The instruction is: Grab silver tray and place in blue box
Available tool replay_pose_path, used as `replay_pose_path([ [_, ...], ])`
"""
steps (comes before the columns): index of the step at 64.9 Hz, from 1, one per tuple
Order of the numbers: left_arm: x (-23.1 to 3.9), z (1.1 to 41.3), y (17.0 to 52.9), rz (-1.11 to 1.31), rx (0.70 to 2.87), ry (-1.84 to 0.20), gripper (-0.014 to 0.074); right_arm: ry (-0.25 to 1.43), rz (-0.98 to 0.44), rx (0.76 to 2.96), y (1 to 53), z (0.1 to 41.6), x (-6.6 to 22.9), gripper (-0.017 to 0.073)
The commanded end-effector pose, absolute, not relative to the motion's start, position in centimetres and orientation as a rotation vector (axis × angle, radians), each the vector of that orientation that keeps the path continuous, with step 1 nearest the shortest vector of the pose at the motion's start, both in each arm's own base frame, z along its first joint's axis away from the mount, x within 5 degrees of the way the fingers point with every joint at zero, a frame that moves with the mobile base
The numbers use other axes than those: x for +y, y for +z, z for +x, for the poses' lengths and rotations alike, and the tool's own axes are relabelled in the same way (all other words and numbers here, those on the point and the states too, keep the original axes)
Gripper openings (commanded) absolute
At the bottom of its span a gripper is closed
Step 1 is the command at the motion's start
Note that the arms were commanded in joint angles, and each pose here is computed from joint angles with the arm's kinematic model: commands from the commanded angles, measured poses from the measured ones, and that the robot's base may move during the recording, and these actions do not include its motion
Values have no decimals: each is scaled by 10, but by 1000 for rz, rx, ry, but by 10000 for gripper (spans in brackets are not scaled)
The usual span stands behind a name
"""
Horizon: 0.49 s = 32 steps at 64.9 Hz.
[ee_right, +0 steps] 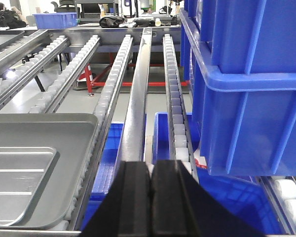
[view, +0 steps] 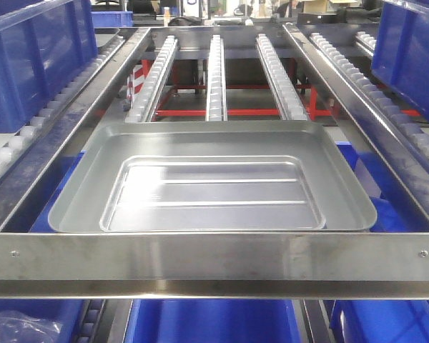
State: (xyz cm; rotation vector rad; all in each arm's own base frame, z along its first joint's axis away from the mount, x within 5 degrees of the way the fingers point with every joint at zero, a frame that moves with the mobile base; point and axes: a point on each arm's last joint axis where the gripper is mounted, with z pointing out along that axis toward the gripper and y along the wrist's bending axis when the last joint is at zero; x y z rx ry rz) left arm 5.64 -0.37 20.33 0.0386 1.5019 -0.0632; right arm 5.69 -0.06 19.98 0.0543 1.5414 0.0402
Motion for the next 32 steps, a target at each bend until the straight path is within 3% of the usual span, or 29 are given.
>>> replay_pose_path([
  [1,-3,54,217,25,1411,-78,1,47,55,1436,224,52,-1,53],
  [16,-6,61,265,48,1632,-88,1,64,76,1647,268,70,0,53],
  [32,-14,112,293,51,2119,-150,1,66,103,2189,289,138,0,53],
])
